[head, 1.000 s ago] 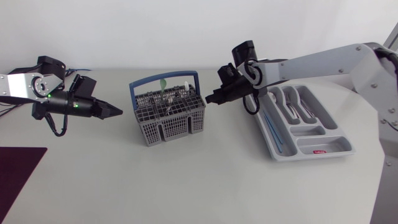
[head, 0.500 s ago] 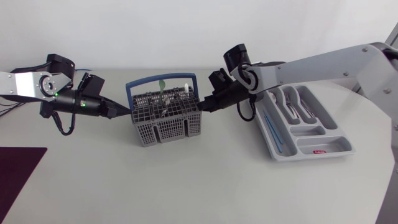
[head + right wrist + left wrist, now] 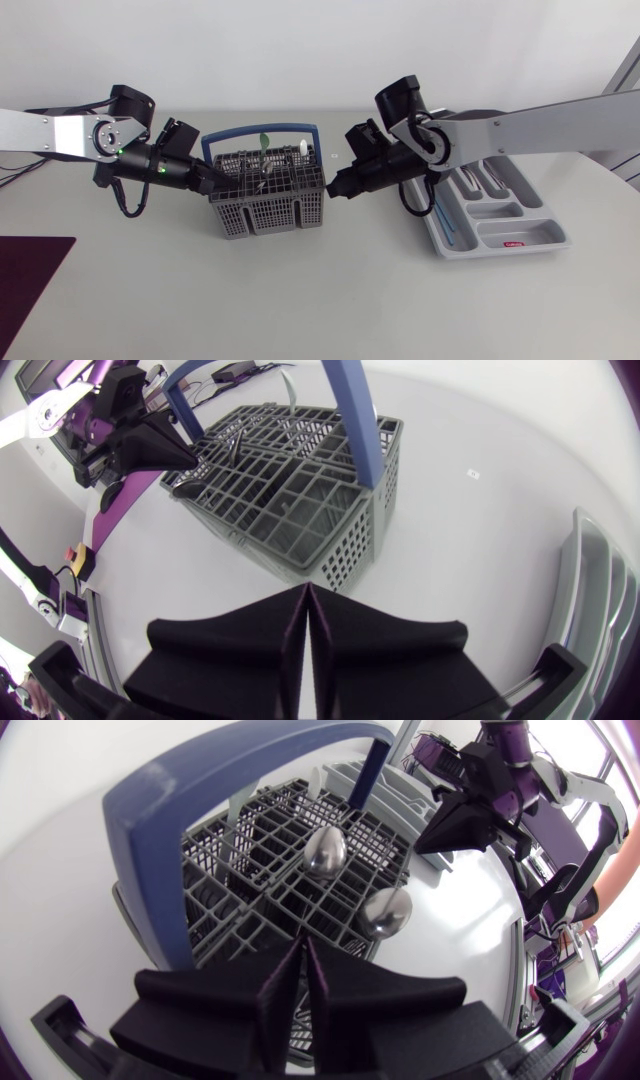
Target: Unload the cutlery basket into the drawer organizer.
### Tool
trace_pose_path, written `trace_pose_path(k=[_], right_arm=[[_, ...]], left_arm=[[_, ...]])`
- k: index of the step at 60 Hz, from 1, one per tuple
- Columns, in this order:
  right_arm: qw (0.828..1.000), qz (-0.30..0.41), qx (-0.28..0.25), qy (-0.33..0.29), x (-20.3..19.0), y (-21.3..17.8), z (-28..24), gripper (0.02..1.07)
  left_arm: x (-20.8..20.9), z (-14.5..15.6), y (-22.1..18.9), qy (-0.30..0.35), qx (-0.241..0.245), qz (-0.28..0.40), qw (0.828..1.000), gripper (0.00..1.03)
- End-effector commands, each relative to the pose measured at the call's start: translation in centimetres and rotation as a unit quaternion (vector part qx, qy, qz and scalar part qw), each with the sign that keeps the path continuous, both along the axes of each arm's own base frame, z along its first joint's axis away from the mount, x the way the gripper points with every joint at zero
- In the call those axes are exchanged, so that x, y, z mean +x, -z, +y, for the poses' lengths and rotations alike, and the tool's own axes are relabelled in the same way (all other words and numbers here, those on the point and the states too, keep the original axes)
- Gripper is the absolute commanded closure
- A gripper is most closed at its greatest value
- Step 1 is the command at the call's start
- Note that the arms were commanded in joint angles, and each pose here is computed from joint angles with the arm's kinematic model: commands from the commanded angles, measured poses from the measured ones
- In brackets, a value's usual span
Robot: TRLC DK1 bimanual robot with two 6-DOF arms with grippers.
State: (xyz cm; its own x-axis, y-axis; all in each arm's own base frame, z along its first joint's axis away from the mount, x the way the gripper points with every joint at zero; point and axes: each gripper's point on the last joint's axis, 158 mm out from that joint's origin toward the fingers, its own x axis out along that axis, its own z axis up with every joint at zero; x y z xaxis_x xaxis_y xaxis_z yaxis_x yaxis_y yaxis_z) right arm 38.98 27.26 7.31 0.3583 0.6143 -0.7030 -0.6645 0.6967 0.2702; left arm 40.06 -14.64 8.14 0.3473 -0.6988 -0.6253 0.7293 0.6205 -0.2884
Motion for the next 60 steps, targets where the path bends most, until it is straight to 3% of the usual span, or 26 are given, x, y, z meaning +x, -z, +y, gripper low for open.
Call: trace_pose_path(k=[1, 20, 35, 45, 60], right_arm=[[1.0, 0.001, -0.003, -0.001, -1.0, 0.2, -0.2, 1.01], [1.0, -0.022, -0.009, 0.02, 0.5, -1.0, -1.4, 1.01], [0.999, -0.03, -0.02, 0.031, 2.0, -0.6, -1.2, 1.01], [0.998, -0.029, -0.03, 0.038, 3.3, 0.9, -1.0, 1.01], [0.999, -0.021, -0.032, 0.021, 2.7, 2.0, 0.5, 1.01]], left_arm=[[-0.4, 0.3, -0.5, -0.004, -0.008, 0.002, 1.0, 0.87], [-3.4, 5.6, -6.5, -0.06, 0.001, -0.081, 0.995, 0.87], [-1.1, 8.6, -2.5, -0.093, 0.055, -0.077, 0.991, 0.87], [1.5, 7.9, 1.1, -0.094, 0.075, -0.06, 0.991, 0.87], [2.4, 4.7, 2.8, -0.065, 0.071, -0.046, 0.994, 0.87]])
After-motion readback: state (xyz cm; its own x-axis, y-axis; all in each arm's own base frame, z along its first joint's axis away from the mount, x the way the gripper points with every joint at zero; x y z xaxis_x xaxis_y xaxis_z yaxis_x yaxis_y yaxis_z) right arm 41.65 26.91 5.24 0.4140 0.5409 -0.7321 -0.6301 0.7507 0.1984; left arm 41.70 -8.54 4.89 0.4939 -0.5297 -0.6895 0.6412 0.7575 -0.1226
